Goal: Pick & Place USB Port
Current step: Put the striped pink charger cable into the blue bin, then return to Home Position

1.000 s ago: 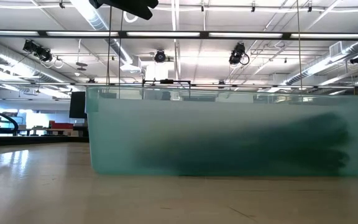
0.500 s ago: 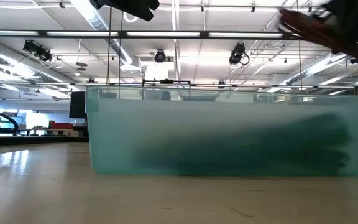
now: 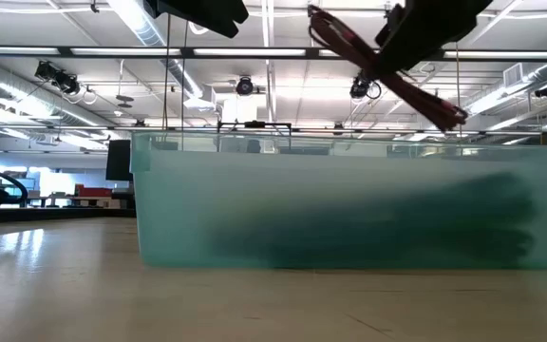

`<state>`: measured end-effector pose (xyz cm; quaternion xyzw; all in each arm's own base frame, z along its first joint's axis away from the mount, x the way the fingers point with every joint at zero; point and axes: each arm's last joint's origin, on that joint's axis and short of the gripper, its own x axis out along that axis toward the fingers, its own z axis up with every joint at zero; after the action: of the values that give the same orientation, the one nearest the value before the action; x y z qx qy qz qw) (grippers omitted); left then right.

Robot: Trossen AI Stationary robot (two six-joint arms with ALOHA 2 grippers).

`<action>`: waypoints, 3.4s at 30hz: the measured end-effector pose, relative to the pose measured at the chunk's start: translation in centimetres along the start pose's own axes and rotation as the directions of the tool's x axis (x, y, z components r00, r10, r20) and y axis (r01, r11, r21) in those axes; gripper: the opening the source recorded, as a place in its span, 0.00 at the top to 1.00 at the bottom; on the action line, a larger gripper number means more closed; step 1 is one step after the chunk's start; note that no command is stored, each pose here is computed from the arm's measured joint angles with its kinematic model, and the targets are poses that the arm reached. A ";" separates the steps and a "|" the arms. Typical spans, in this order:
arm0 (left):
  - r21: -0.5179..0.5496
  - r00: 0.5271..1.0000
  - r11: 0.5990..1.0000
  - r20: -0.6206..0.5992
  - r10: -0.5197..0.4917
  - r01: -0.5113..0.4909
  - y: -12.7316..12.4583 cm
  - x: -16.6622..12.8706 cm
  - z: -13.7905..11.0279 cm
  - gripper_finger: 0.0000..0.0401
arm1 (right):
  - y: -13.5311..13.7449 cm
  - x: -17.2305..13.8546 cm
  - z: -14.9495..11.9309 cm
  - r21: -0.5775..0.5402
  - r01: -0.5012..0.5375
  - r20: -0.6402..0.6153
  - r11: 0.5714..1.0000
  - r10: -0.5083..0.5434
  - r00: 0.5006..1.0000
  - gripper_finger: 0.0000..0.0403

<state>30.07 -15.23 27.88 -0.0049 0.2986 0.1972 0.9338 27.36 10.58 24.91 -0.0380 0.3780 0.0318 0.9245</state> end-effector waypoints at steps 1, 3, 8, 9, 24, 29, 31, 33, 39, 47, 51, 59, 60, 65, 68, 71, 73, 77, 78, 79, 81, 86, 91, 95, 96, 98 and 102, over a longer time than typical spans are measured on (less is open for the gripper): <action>0.000 1.000 1.000 0.000 0.000 0.000 0.0 0.0 0.0 0.56 | -0.1 0.4 0.1 -0.002 -0.014 0.000 1.000 0.014 1.000 0.98; 0.003 1.000 1.000 0.000 0.001 -0.001 0.0 0.0 0.0 0.56 | -0.2 1.6 0.3 -0.007 -0.036 0.014 0.999 0.036 0.999 0.98; 0.003 1.000 1.000 0.000 0.003 -0.003 0.1 0.1 0.0 0.56 | -0.5 4.1 -0.3 -0.049 -0.087 -0.048 0.995 0.084 0.995 0.98; 0.003 1.000 1.000 0.000 0.003 -0.003 0.1 0.1 0.0 0.56 | -0.6 4.4 -0.4 -0.044 -0.082 -0.061 0.996 0.080 0.995 0.98; 0.003 1.000 1.000 -0.001 0.003 -0.003 0.1 0.1 0.0 0.56 | -0.4 6.7 -0.9 0.021 -0.124 -0.082 0.992 0.125 0.989 0.98; 0.004 1.000 1.000 -0.001 0.003 -0.003 0.1 0.1 0.0 0.56 | -0.4 6.7 -0.8 0.021 -0.120 -0.063 0.993 0.121 0.991 0.88; 0.003 1.000 1.000 0.000 0.003 -0.003 0.1 0.1 0.0 0.56 | -0.4 6.7 -0.7 0.013 -0.120 -0.059 0.993 0.121 0.991 0.77; 0.004 1.000 1.000 -0.001 0.003 -0.003 0.1 0.1 0.0 0.56 | -0.4 6.7 -0.6 0.000 -0.123 -0.044 0.992 0.123 0.991 0.66; 0.011 1.000 1.000 -0.002 0.012 -0.012 0.2 0.1 0.0 0.56 | -1.0 6.0 0.8 -0.001 -0.089 0.078 0.996 0.089 0.993 0.41; 0.159 0.981 0.969 0.078 0.181 -0.191 0.9 0.0 0.0 0.56 | -3.4 0.8 2.8 -0.036 0.131 0.233 0.991 -0.119 0.965 0.29; 0.143 0.958 0.947 0.080 0.277 -0.286 2.7 -2.0 -0.3 0.56 | -4.3 -2.9 2.6 0.015 0.230 0.231 0.973 -0.227 0.946 0.28; 0.067 0.898 0.910 0.208 0.389 -0.409 5.4 -6.9 -2.3 0.56 | -5.6 -10.4 0.0 0.127 0.331 0.310 0.935 -0.355 0.882 0.28; 0.055 0.895 0.911 0.222 0.388 -0.409 5.8 -7.3 -2.8 0.56 | -5.7 -10.9 -0.8 0.140 0.331 0.327 0.933 -0.360 0.874 0.28; -0.023 0.910 0.939 0.238 0.338 -0.343 8.2 -8.4 -7.5 0.56 | -6.2 -12.1 -5.9 0.252 0.253 0.410 0.934 -0.340 0.846 0.28; -0.119 0.910 0.949 0.269 0.315 -0.294 9.8 -8.6 -10.0 0.56 | -6.4 -12.4 -8.2 0.293 0.204 0.473 0.934 -0.327 0.818 0.28; -0.153 0.873 0.946 0.366 0.323 -0.286 11.4 -8.7 -11.9 0.56 | -6.8 -13.2 -9.7 0.319 0.165 0.548 0.933 -0.324 0.771 0.28; -0.211 0.843 0.941 0.423 0.333 -0.266 12.5 -8.7 -12.9 0.56 | -7.0 -13.7 -10.5 0.324 0.152 0.589 0.934 -0.325 0.739 0.28; -0.286 0.814 0.930 0.467 0.346 -0.231 14.1 -8.2 -14.8 0.56 | -7.2 -13.6 -12.2 0.306 0.125 0.619 0.944 -0.297 0.727 0.28; -0.294 0.811 0.929 0.471 0.346 -0.226 14.4 -8.1 -15.1 0.56 | -7.2 -13.5 -12.6 0.308 0.125 0.620 0.943 -0.298 0.726 0.28; -0.291 0.810 0.929 0.473 0.347 -0.229 14.6 -7.9 -15.6 0.56 | -7.3 -13.5 -13.0 0.305 0.132 0.616 0.943 -0.301 0.728 0.28; -0.290 0.808 0.929 0.475 0.349 -0.230 15.3 -7.4 -17.0 0.56 | -7.3 -13.1 -13.9 0.306 0.150 0.595 0.940 -0.312 0.741 0.28; -0.380 0.815 0.914 0.480 0.323 -0.139 16.2 -5.6 -20.9 0.56 | -7.3 -11.7 -15.7 0.338 0.122 0.616 0.933 -0.317 0.721 0.28; -0.408 0.842 0.909 0.462 0.280 -0.078 15.5 -4.4 -22.9 0.56 | -7.1 -9.8 -17.2 0.354 0.103 0.621 0.929 -0.316 0.717 0.28; -0.309 0.874 0.943 0.418 0.249 -0.121 15.2 -4.2 -23.1 0.56 | -7.0 -8.7 -18.0 0.356 0.111 0.599 0.928 -0.317 0.735 0.28; -0.294 0.874 0.947 0.417 0.250 -0.131 15.3 -4.2 -23.1 0.56 | -7.0 -8.5 -18.2 0.357 0.110 0.594 0.928 -0.316 0.740 0.28; -0.294 0.878 0.947 0.407 0.250 -0.133 15.3 -4.1 -23.1 0.56 | -7.0 -8.3 -18.4 0.359 0.114 0.579 0.926 -0.317 0.751 0.28; -0.290 0.922 0.952 0.331 0.199 -0.101 15.1 -4.0 -23.3 0.56 | -6.9 -7.5 -19.4 0.307 0.142 0.497 0.941 -0.286 0.819 0.28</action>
<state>8.56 -5.75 12.58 -0.0721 0.0945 0.3047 0.9450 9.10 1.68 16.72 0.0495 0.0994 -0.1130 0.9874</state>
